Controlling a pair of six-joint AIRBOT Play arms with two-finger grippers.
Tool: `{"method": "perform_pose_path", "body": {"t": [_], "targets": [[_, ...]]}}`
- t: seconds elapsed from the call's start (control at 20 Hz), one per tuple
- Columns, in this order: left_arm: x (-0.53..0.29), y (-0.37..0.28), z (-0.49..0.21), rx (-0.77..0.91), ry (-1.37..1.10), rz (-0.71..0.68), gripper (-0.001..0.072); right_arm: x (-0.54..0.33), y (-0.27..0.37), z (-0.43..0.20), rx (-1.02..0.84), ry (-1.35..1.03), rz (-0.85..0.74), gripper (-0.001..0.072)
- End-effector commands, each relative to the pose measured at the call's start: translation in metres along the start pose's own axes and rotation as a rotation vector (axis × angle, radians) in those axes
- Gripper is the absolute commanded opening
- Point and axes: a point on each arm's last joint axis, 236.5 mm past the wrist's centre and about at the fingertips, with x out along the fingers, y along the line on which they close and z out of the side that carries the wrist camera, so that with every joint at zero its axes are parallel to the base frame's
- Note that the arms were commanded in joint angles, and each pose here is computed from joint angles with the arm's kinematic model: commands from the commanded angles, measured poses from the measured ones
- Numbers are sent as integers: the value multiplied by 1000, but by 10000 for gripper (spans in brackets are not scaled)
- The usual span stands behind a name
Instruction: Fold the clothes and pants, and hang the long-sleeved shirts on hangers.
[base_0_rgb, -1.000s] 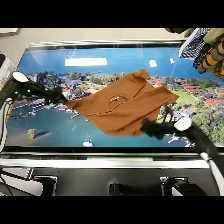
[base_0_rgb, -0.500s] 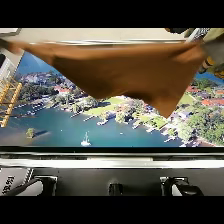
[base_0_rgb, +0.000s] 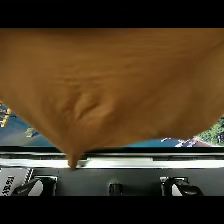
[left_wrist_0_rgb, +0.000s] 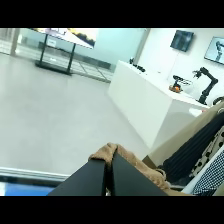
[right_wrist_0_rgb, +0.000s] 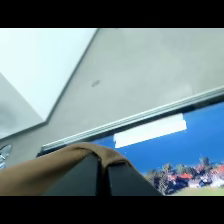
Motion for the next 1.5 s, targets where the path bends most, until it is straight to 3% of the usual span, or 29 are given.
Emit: {"method": "perform_pose_path", "body": {"t": [0.0, 0.15, 0.35, 0.5, 0.65, 0.9, 0.95, 1.0, 1.05, 1.1, 1.15, 1.35, 1.45], "targets": [[25, 23, -26, -74, 77, 10, 14, 43, -47, -26, 58, 142, -132, 31], [93, 68, -113, -182, 317, 15, 14, 113, -115, -99, 121, 446, -268, 31], [178, 154, -302, -212, 715, 159, 14, 208, -212, -198, 183, 739, -384, 31], [209, 199, -438, -294, 932, 223, 14, 270, -277, -278, 251, 869, -417, 31], [220, 231, -525, -336, 1018, 277, 14, 316, -308, -345, 340, 919, -355, 32], [213, 245, -577, -361, 1094, 307, 15, 342, -333, -413, 469, 974, -323, 48], [211, 245, -580, -362, 1105, 306, 19, 341, -335, -419, 475, 986, -329, 135], [210, 245, -579, -365, 1110, 307, 56, 339, -335, -421, 476, 1000, -328, 266], [207, 246, -576, -368, 1117, 308, 131, 333, -332, -420, 472, 1023, -322, 384], [204, 248, -571, -372, 1129, 309, 242, 323, -327, -415, 425, 1059, -289, 415], [198, 250, -563, -380, 1149, 310, 350, 311, -321, -407, 372, 1100, -253, 430], [149, 255, -520, -300, 1282, 250, 353, 240, -338, -341, 231, 1179, -262, 463], [114, 268, -502, -284, 1328, 294, 353, 205, -352, -310, 208, 1187, -294, 463]]}}
